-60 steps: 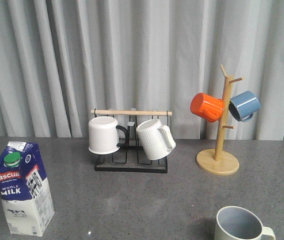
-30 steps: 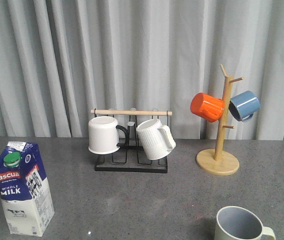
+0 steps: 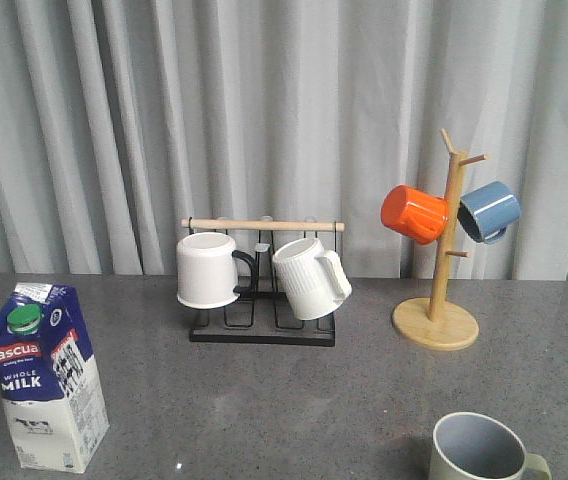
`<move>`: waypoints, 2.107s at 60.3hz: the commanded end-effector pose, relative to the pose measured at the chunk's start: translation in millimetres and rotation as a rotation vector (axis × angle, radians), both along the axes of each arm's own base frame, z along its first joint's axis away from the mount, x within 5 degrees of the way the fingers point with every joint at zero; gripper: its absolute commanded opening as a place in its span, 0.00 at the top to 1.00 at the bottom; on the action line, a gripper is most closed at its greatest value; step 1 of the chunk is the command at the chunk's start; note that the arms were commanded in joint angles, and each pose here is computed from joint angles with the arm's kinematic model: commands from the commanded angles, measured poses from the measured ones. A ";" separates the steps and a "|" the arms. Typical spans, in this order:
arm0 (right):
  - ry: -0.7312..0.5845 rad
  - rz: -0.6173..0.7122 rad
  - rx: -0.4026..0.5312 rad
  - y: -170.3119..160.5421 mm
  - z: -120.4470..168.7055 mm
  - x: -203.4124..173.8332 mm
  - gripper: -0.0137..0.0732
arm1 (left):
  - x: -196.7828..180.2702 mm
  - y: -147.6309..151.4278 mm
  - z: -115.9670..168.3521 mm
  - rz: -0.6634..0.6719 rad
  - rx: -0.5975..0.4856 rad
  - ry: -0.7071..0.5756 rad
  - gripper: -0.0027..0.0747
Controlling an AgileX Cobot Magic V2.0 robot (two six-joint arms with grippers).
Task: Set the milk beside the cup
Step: 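Lower the right gripper to the white HOME mug's handle, then grasp the white HOME mug with the right gripper and slide it toward the table center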
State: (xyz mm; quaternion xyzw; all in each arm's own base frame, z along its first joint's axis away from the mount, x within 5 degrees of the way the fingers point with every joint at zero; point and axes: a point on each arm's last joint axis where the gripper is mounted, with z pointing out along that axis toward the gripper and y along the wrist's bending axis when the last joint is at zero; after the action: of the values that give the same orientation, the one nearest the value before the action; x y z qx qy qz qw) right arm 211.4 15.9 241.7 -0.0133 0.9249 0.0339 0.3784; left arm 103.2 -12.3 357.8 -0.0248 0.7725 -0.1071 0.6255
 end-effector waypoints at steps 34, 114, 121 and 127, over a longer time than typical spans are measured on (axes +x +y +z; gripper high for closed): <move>-0.162 0.016 -0.057 0.5 -27.3 55.7 0.42 | 1.2 1.6 16.6 0.020 -0.016 -0.094 0.48; -0.070 0.279 0.013 110.5 -14.0 136.3 0.73 | 1.1 1.3 16.0 0.017 -0.017 -0.086 0.48; -0.038 0.282 0.013 110.6 -14.8 134.9 0.63 | 1.1 1.3 15.9 0.017 -0.017 -0.085 0.48; -0.016 0.289 0.011 110.6 -11.2 133.2 0.53 | 1.1 1.3 15.9 0.017 -0.017 -0.085 0.48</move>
State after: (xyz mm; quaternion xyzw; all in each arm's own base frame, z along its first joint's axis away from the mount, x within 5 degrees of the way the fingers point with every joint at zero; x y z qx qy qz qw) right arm 342.0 126.0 199.4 -0.1463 0.9283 0.0848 0.3311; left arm 103.1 -12.3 357.7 -0.0244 0.7728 -0.1069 0.6251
